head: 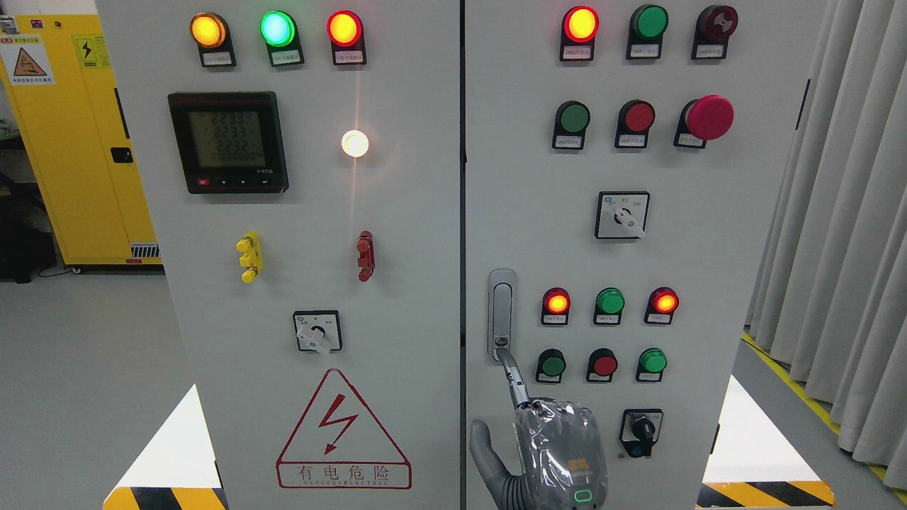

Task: Release door handle

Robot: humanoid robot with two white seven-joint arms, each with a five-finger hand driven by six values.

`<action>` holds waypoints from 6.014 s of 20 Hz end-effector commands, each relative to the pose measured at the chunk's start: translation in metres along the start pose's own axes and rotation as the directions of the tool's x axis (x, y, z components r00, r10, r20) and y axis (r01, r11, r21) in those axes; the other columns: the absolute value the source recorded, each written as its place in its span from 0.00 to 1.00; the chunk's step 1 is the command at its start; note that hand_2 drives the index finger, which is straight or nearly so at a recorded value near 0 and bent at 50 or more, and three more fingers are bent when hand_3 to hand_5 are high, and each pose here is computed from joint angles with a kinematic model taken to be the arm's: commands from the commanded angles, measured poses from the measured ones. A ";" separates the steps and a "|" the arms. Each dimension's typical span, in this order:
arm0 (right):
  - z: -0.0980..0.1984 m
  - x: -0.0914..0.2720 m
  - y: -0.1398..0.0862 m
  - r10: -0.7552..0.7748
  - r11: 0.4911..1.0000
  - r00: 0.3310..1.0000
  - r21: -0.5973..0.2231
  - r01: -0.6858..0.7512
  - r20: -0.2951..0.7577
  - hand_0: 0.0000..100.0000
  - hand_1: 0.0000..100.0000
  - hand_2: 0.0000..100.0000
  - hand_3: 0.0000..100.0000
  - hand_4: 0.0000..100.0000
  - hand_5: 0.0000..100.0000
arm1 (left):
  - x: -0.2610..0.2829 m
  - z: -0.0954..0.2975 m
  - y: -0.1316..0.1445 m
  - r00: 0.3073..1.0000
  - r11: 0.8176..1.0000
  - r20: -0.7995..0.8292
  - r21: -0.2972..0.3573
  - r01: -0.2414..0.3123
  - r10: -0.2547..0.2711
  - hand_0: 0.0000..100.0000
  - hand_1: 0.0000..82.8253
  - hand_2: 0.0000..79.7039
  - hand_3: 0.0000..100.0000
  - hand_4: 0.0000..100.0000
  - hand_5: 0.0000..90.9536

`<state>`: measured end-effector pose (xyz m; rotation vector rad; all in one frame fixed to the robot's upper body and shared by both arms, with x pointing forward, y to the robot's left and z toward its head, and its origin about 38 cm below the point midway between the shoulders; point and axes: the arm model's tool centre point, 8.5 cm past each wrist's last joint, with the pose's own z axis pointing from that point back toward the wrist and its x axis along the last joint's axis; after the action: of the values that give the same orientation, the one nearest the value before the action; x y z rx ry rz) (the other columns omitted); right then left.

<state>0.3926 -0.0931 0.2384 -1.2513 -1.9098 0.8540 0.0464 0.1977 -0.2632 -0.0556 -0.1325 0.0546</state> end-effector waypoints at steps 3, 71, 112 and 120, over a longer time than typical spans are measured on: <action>-0.005 -0.001 0.013 0.026 0.999 1.000 0.031 -0.026 -0.001 0.64 0.42 0.03 1.00 1.00 1.00 | 0.000 0.000 0.000 1.000 1.000 -0.001 0.000 0.000 0.000 0.12 0.67 0.00 0.00 0.00 0.00; -0.009 -0.009 0.021 0.037 0.996 0.998 0.084 -0.033 -0.043 0.65 0.41 0.09 1.00 1.00 1.00 | 0.000 0.000 0.000 1.000 1.000 -0.001 0.000 0.000 0.000 0.12 0.67 0.00 0.00 0.00 0.00; -0.007 -0.004 0.009 0.024 0.998 0.999 0.060 -0.022 -0.030 0.66 0.42 0.08 1.00 1.00 1.00 | 0.000 0.000 0.000 1.000 1.000 -0.001 0.000 0.000 0.000 0.12 0.67 0.00 0.00 0.00 0.00; -0.008 -0.003 0.004 0.023 0.999 0.999 0.047 -0.021 -0.027 0.66 0.42 0.08 1.00 1.00 1.00 | 0.000 0.000 0.000 1.000 1.000 -0.001 0.000 0.000 0.000 0.12 0.67 0.00 0.00 0.00 0.00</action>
<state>0.4059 -0.0929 0.2294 -1.2373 -1.8154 0.9043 0.0464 0.1977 -0.2632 -0.0555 -0.1324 0.0545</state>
